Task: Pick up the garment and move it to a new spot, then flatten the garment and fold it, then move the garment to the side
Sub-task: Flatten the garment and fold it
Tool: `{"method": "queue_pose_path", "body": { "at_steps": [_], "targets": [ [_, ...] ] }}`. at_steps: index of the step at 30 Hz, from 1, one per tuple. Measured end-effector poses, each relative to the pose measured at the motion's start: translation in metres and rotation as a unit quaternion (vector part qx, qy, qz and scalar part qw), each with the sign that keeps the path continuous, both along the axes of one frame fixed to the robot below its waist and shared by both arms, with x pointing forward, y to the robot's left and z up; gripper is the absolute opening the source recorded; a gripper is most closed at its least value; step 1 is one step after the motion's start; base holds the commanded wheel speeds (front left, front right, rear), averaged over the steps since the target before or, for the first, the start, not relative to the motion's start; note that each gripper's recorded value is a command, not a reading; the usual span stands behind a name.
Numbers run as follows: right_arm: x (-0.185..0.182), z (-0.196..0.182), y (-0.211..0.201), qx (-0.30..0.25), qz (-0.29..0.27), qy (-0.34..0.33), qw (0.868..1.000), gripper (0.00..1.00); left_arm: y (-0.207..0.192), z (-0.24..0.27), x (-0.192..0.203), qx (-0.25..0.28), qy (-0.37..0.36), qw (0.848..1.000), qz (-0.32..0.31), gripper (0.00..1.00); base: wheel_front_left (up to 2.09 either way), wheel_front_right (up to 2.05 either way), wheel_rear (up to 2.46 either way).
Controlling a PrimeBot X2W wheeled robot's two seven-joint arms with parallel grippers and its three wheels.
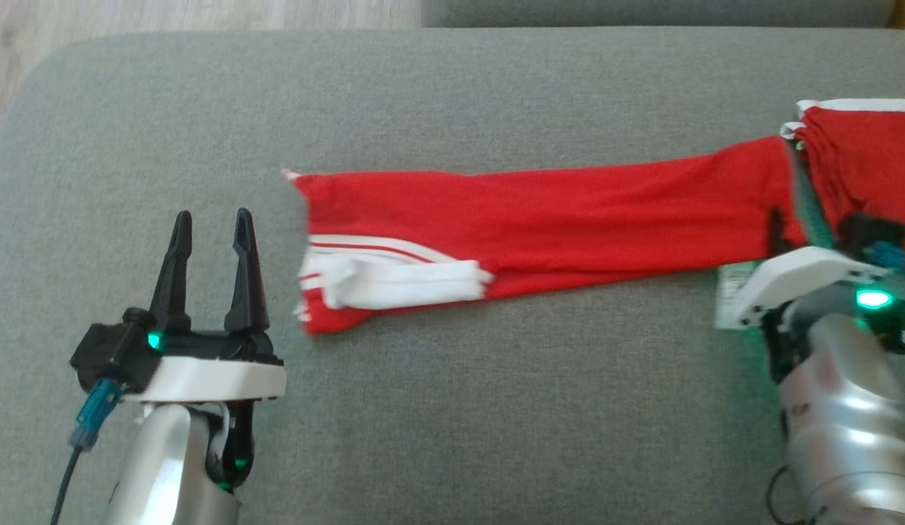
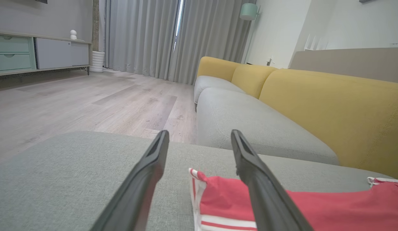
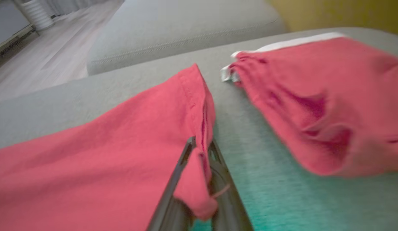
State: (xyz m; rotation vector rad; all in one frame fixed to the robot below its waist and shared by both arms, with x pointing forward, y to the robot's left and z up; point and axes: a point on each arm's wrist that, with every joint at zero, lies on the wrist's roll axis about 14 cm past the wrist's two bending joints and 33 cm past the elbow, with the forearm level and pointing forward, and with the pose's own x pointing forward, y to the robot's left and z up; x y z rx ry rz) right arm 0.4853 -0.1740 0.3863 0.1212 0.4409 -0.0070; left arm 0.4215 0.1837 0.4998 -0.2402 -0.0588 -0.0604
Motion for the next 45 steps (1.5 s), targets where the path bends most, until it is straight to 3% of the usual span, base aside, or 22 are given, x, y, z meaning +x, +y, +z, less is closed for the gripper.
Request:
{"method": "queue_pose_path", "body": {
  "at_steps": [7, 17, 24, 31, 45],
  "targets": [
    [-0.010, 0.026, -0.062, -0.025, -0.078, -0.046, 0.996, 0.00, -0.008, 0.017, -0.001, -0.001, -0.024, 1.000, -0.012, 1.00, 0.00, 0.00, 0.00],
    [-0.010, 0.061, -0.048, -0.021, -0.059, -0.098, 0.993, 0.00, -0.023, 0.027, -0.012, -0.003, -0.036, 0.999, -0.033, 1.00, 0.00, 0.00, 0.00],
    [-0.003, 0.087, 0.055, 0.060, 0.069, -0.132, 0.987, 0.00, -0.012, 0.036, -0.029, -0.001, -0.048, 0.999, -0.016, 1.00, 0.00, 0.00, 0.00],
    [-0.014, 0.113, 0.148, 0.104, 0.196, -0.145, 0.964, 0.00, 0.007, 0.033, -0.048, 0.002, -0.043, 0.999, 0.011, 1.00, 0.00, 0.00, 0.00],
    [-0.052, 0.074, 0.249, 0.151, 0.324, -0.068, 0.931, 0.00, 0.040, 0.019, -0.075, 0.008, -0.019, 0.998, 0.062, 1.00, 0.00, 0.00, 0.00]
  ]
}}
